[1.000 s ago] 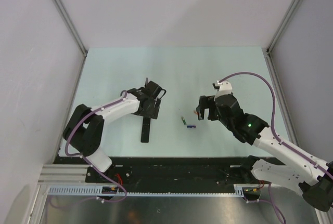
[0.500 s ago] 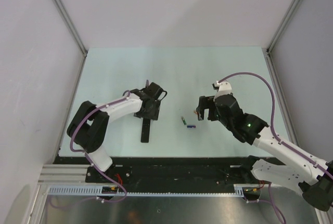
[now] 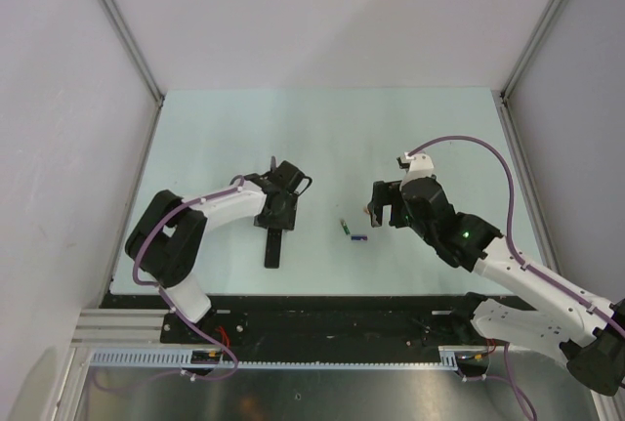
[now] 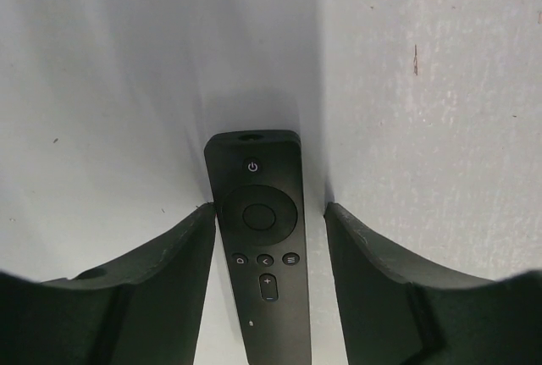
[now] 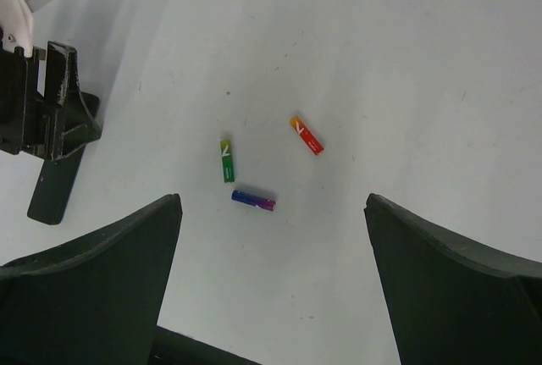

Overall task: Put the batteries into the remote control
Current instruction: Pick up the remote control from the center of the board.

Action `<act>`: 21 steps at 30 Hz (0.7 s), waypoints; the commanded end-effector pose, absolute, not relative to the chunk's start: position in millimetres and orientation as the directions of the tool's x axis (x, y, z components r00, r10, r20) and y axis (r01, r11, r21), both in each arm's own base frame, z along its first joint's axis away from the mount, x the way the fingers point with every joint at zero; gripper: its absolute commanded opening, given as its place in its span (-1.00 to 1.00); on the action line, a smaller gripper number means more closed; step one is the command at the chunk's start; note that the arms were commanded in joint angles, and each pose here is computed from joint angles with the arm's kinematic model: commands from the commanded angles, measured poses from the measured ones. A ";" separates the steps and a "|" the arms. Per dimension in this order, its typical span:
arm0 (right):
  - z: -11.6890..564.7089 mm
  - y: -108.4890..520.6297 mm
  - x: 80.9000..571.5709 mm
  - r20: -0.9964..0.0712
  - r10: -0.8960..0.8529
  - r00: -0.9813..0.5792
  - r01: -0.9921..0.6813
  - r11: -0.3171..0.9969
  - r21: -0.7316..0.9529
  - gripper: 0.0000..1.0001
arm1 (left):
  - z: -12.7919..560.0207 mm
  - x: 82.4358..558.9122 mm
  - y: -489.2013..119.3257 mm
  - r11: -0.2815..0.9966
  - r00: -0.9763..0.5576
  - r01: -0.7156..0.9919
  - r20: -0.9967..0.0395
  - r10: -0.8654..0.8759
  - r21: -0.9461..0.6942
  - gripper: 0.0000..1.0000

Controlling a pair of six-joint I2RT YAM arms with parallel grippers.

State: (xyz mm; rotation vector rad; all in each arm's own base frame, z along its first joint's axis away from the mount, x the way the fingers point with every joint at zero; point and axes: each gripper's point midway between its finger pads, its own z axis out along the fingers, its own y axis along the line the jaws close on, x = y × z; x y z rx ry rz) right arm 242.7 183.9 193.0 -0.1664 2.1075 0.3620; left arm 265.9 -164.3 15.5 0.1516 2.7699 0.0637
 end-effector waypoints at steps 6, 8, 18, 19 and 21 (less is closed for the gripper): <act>203.7 185.0 245.0 -0.858 0.045 -0.511 -0.254 0.946 0.201 0.90 | 3.1 259.5 -161.1 0.995 -0.938 0.072 -0.334 0.089 0.064 -0.17; 204.6 186.2 244.7 -0.859 0.047 -0.511 -0.258 0.944 0.205 0.91 | 6.6 261.9 -161.3 0.996 -0.934 0.068 -0.346 0.085 0.062 -0.28; 220.3 190.7 240.9 -0.872 0.082 -0.483 -0.292 0.924 0.248 0.90 | 82.8 292.1 -194.8 0.989 -0.857 0.107 -0.513 0.038 -0.105 -0.94; 222.4 192.5 239.9 -0.872 0.088 -0.482 -0.300 0.918 0.259 0.89 | 93.6 292.3 -202.4 0.981 -0.851 0.128 -0.524 0.032 -0.147 -1.00; 227.2 193.6 239.4 -0.873 0.106 -0.475 -0.306 0.911 0.277 0.90 | 120.0 296.6 -213.4 0.965 -0.825 0.166 -0.565 0.022 -0.204 -1.00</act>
